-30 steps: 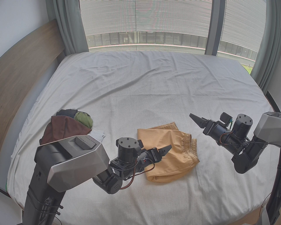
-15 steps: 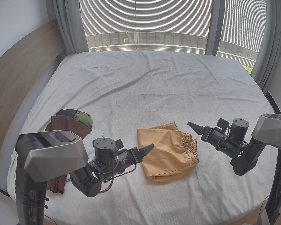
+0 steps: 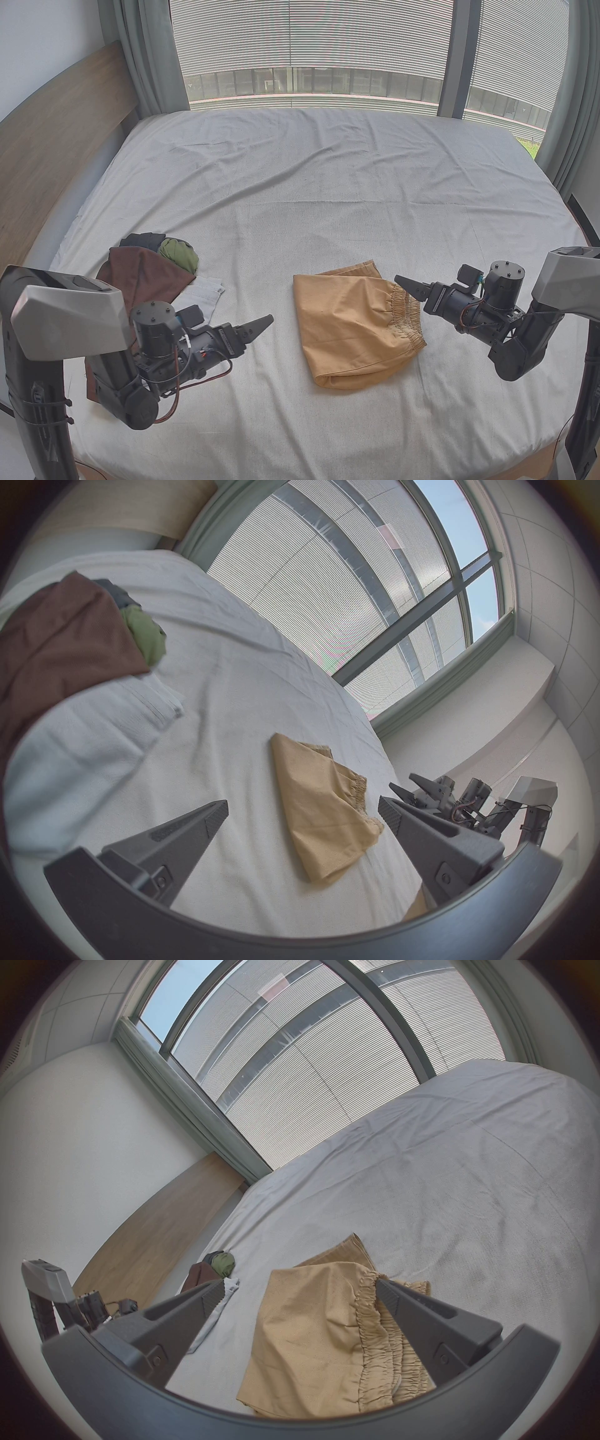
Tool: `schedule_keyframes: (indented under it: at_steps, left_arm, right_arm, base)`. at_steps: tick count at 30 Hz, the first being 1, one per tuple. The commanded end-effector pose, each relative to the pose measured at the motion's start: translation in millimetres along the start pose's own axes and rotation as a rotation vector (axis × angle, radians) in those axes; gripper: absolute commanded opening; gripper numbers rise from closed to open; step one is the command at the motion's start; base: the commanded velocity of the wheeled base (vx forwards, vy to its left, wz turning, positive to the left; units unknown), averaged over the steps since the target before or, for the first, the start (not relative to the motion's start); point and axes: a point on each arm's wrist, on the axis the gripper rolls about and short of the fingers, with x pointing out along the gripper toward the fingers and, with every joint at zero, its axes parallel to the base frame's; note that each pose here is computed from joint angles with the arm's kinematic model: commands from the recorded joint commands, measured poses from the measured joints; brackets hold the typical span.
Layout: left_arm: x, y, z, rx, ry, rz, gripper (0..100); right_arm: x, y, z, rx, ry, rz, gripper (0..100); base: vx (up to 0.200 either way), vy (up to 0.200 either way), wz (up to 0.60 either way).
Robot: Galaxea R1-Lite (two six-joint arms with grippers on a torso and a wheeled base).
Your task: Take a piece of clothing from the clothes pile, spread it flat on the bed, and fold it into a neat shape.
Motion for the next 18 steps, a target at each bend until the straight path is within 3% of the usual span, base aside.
schedule_keyframes:
  at_steps: [1, 8, 14, 18]
  left_arm:
    - [-25.9, 5.3, 19.0, 0.002, -0.037, 0.018, 100]
    - [-37.9, 22.7, 25.5, 0.1, -0.04, 0.066, 100]
    - [-46.2, 26.9, 13.9, 0.196, 0.024, 0.081, 100]
    - [-44.3, 30.9, 8.7, 0.21, 0.044, 0.091, 100]
  right_arm:
    - [-2.9, -1.8, -8.6, -0.012, 0.038, -0.015, 100]
    - [-3.0, -3.9, -13.7, -0.008, 0.077, -0.034, 100]
    - [-5.6, -20.7, -21.7, -0.022, 0.144, -0.099, 100]
    - [-2.2, -29.9, -32.5, -0.011, 0.171, -0.122, 100]
  base:
    - [0.0, 0.0, 0.0]
    - [0.0, 0.0, 0.0]
    - [0.0, 0.0, 0.0]
    - [0.0, 0.0, 0.0]
